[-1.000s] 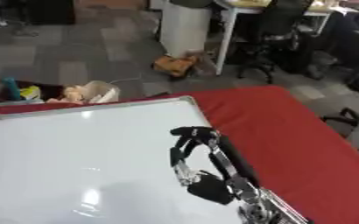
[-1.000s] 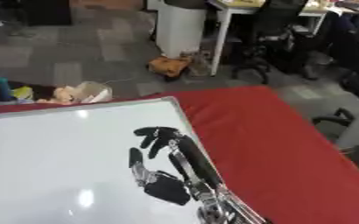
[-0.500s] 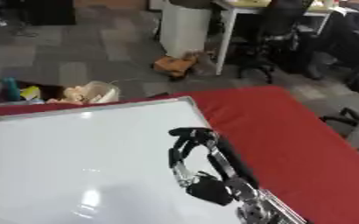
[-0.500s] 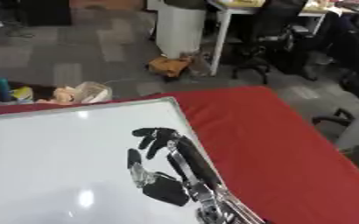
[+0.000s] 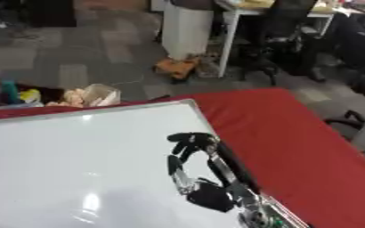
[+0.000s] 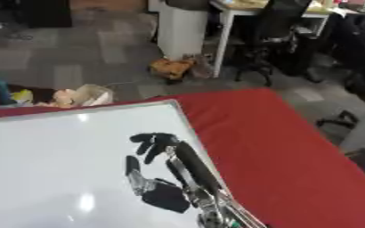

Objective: Wipe the whiteboard clean with a brush.

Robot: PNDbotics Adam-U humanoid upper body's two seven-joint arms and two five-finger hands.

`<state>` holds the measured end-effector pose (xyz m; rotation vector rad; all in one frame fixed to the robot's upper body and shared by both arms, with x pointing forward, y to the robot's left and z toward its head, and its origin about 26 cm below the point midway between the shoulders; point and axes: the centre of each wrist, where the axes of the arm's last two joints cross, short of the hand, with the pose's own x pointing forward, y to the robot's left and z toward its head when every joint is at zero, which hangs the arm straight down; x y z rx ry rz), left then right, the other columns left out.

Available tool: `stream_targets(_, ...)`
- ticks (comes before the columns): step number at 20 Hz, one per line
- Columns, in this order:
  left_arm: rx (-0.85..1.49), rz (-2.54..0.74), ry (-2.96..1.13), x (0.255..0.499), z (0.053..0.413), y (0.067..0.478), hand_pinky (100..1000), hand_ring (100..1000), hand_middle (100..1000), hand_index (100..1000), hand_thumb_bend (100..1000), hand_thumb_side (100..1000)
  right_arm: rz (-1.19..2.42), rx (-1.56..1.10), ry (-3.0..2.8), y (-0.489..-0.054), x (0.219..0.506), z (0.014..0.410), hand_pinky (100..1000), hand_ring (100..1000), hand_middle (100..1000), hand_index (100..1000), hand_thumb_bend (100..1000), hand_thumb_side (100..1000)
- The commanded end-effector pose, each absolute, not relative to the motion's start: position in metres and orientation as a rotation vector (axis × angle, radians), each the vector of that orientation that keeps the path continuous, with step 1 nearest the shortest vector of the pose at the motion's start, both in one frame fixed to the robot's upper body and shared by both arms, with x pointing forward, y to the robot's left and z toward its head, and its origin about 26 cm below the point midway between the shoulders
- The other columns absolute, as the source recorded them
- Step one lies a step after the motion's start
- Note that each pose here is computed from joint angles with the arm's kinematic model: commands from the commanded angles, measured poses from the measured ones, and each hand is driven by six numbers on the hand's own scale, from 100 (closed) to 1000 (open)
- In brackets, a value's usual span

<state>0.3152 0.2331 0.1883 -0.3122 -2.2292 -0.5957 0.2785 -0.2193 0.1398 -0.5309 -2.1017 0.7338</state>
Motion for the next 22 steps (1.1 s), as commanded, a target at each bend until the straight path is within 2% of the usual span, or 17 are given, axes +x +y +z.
stream_targets(1,-0.298,-0.593,-2.245,0.3145,0.1926,0.2359,480,535,580,1000,267,785,0.750,-0.537,-2.132,-0.2184,0.2779,0.1494,671,583,603,812,100,678)
stream_targets(12,-0.302,-0.590,-2.246,0.3143,0.1922,0.2356,479,535,580,1000,268,786,0.771,-0.523,-2.124,-0.2162,0.2775,0.1489,678,603,612,813,100,684)
stream_targets(22,-0.309,-0.587,-2.245,0.3143,0.1916,0.2352,479,535,579,1000,266,780,0.785,-0.514,-2.110,-0.2147,0.2767,0.1474,670,581,601,813,100,692)
